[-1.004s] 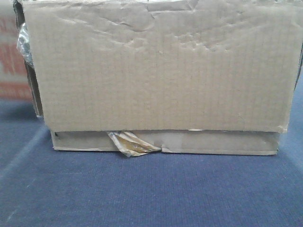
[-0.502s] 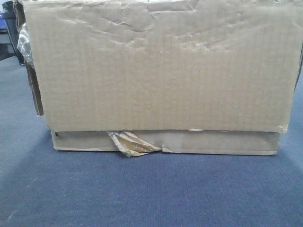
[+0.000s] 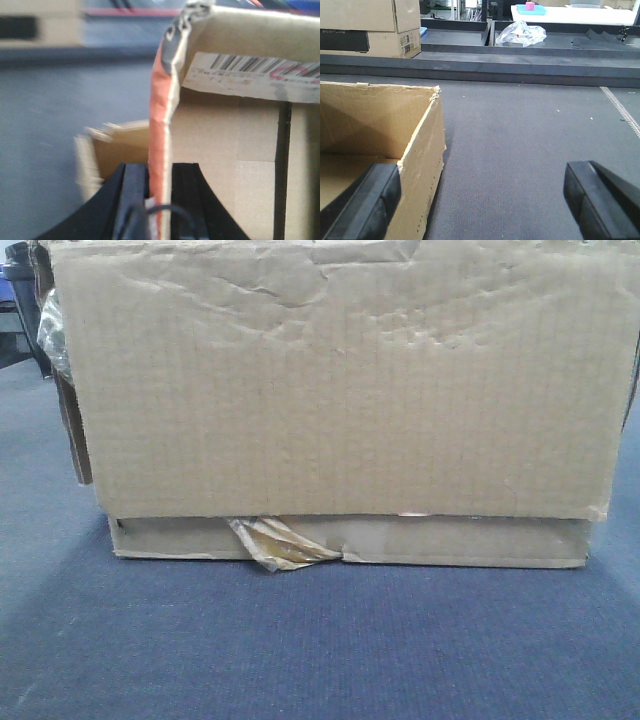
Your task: Stack two boxes on right shelf middle
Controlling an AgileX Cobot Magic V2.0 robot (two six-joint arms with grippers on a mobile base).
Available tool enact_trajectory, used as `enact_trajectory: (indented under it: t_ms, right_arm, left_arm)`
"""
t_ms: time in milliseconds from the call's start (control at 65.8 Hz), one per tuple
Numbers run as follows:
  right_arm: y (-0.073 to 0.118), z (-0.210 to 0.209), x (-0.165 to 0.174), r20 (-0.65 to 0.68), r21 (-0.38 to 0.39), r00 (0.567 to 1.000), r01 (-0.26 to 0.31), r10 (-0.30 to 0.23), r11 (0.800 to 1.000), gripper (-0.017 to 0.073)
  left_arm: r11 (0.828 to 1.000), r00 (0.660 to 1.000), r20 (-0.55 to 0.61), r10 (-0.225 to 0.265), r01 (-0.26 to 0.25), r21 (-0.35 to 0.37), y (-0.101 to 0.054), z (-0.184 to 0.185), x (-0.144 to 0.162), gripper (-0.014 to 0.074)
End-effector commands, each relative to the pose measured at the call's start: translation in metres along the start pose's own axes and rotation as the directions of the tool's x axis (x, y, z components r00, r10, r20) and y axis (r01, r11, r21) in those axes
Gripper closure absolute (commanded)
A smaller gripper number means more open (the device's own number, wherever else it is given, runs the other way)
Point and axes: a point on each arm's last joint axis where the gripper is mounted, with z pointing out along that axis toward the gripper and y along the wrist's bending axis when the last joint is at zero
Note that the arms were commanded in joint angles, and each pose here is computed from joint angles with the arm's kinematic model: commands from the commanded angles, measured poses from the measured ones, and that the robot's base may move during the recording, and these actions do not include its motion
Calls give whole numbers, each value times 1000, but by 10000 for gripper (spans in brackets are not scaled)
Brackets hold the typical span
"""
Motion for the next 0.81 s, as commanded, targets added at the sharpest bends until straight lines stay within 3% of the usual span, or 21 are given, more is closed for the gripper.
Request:
enact_trajectory:
  t_ms: [0,259,365,548,791]
  right_arm:
    - [0,0,-4,23,3,1000,6,-6,1000,0]
    - [0,0,-4,21,3,1000,6,-6,1000,0]
    - [0,0,-4,21,3,1000,6,-6,1000,0]
    - [0,0,-4,21,3,1000,6,-6,1000,0]
    - [0,0,-4,21,3,1000,6,-6,1000,0]
  left_arm:
    - [999,1000,-11,-1,2,33,-14,22,3,705]
    - [993,981,-192,30,-51,-107,-14,88,29,705]
    - [993,969,-245,28,-56,-106,-14,111,40,705]
    - [997,949,-315,-6,-18,-72,-15,141,55,705]
    - [997,943,-332,-10,-14,-71,-15,149,59,705]
